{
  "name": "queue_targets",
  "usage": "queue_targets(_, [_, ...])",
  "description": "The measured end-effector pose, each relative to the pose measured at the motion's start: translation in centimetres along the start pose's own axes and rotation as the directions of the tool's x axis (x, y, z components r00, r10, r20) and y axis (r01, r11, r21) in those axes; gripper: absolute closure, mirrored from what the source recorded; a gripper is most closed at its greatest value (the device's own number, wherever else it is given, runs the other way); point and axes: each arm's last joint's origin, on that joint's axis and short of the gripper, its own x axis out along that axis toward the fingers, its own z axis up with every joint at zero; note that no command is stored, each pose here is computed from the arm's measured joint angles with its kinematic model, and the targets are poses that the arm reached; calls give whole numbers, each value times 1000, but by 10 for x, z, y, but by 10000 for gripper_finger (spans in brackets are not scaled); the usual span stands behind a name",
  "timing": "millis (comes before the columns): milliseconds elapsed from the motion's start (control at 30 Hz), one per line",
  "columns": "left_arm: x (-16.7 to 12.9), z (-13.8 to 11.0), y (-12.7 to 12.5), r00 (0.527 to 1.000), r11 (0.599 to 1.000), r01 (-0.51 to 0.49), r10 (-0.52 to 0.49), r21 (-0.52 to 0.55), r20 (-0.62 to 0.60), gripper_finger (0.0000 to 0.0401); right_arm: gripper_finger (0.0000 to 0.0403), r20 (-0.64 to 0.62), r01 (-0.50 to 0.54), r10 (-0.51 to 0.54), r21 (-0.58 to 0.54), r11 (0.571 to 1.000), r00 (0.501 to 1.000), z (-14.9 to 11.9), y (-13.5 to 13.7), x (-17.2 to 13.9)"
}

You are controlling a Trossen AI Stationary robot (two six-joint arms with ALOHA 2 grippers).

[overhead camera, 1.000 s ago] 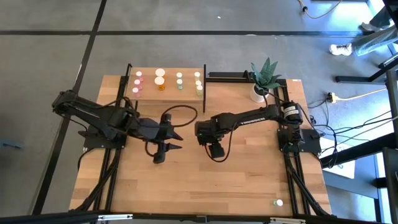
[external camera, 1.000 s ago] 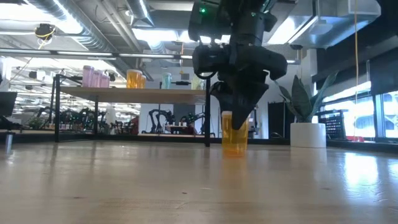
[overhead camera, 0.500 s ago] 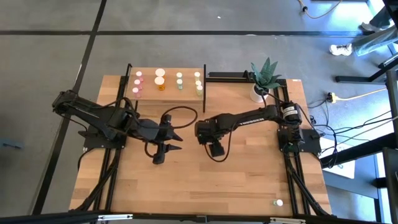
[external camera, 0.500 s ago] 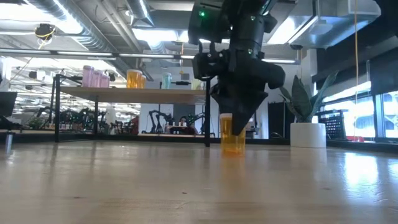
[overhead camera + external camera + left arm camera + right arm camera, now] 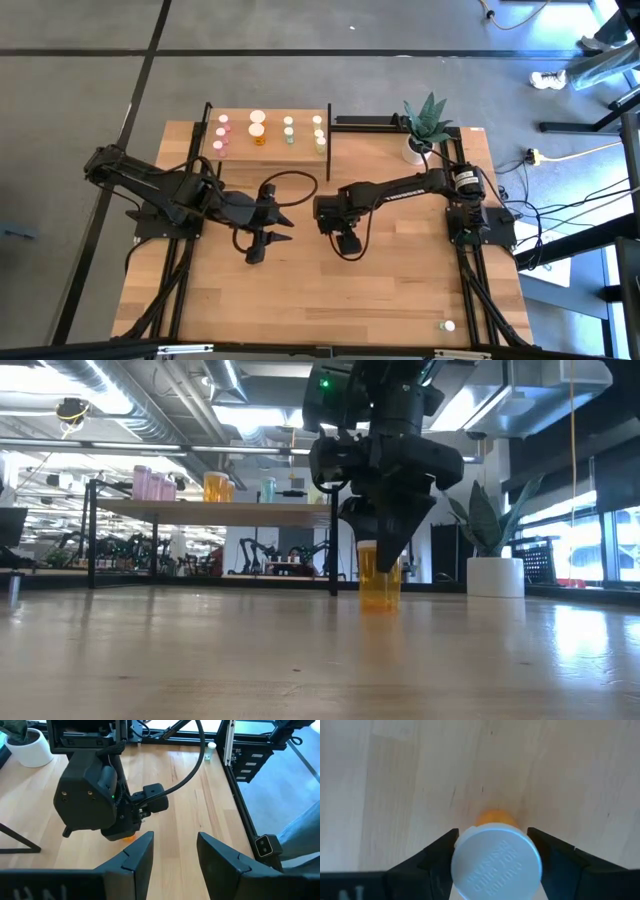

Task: Pick and place medicine bottles onto shelf by color
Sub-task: Put the orange pill bottle on the shelf aligned with the other orange pill bottles

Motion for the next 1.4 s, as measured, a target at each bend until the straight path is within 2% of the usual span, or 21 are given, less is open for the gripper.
queue_targets(133, [0,0,0,1000,1000,0,0,0,0,258,194,0,0,0,0,1000,1000,0,0,0])
queue_targets(233, [0,0,0,1000,1000,0,0,0,0,258,197,1,0,0,0,1000,1000,0,0,0])
queue_targets(567, [0,0,0,1000,1000,0,0,0,0,258,155,11,2,-2,1,1000,1000,1,0,0])
queue_targets(1000, [0,0,0,1000,1000,0,0,0,0,258,151,23,4,-3,-3,1000,1000,2,0,-4])
queue_targets(1100, [0,0,0,1000,1000,0,0,1,-1,258,151,-8,-1,1,12,1000,1000,3,1,-12])
queue_targets(1400, [0,0,0,1000,1000,-1,1,1,-3,257,150,21,3,-4,18,1000,1000,21,3,-44])
